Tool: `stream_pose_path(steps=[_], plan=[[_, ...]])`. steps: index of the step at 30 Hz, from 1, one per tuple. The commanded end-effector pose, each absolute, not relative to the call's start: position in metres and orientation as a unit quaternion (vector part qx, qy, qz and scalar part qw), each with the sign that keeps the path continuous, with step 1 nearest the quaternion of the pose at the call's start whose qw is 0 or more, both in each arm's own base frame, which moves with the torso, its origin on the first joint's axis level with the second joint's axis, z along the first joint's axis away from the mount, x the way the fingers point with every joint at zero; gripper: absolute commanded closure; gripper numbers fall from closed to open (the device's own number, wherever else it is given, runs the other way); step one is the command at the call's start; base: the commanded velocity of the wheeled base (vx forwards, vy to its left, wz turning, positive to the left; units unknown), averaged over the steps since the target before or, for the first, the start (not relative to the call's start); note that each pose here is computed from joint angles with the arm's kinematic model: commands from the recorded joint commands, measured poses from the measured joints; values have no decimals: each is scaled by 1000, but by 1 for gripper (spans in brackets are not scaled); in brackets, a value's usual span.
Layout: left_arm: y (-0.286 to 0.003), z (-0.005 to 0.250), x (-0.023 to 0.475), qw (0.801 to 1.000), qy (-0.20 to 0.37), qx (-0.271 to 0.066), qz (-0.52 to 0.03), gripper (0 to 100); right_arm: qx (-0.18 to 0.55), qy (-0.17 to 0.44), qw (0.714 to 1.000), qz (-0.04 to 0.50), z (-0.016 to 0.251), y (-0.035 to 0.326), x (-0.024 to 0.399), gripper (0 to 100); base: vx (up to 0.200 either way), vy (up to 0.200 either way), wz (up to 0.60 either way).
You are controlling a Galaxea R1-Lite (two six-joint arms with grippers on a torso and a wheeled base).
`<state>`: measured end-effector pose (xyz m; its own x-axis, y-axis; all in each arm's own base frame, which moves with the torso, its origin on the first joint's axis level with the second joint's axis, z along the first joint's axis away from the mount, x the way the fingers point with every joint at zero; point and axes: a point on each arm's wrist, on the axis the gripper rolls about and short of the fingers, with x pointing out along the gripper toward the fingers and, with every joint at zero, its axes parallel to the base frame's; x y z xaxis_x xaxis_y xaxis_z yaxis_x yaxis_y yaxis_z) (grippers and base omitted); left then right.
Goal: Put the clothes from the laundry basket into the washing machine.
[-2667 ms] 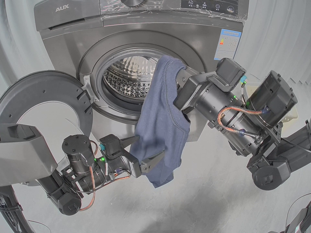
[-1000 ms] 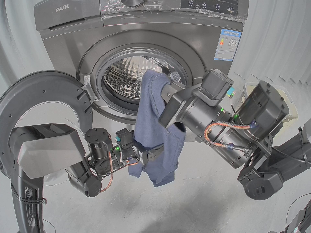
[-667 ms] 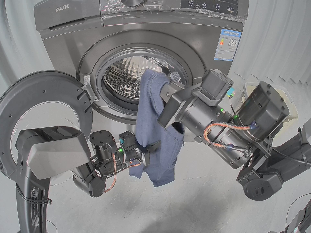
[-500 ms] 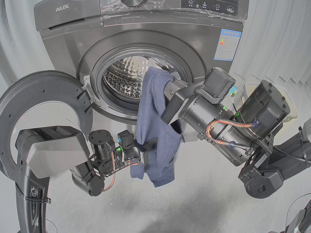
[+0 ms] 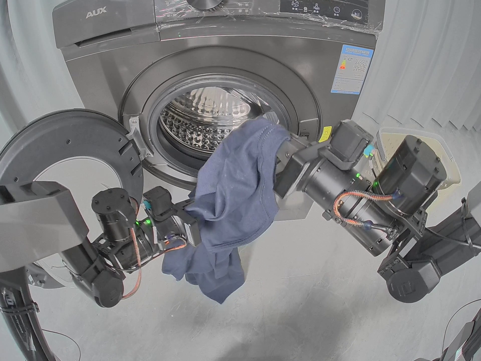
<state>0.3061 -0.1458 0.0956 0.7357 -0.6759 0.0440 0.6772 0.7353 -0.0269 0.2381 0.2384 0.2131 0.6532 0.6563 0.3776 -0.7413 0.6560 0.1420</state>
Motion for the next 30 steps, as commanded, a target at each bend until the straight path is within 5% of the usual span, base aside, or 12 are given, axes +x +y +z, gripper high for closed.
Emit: stream_pose_path(steps=[1,8,21,22,30], plan=[[-124,141,279,938,-72,-26,-339,100,126,-112,905,391,193,234,233,100,0,0,0],[-121,170,269,936,-118,-40,-328,100,97,-57,911,396,162,230,224,100,0,0,0],[-117,188,261,932,-145,-57,-328,100,85,-29,911,403,146,233,219,100,0,0,0],[-116,189,260,931,-145,-62,-329,100,85,-29,911,403,146,233,219,0,0,0,0],[-114,191,242,926,-132,-94,-342,100,50,26,911,409,127,205,192,0,0,0,0]])
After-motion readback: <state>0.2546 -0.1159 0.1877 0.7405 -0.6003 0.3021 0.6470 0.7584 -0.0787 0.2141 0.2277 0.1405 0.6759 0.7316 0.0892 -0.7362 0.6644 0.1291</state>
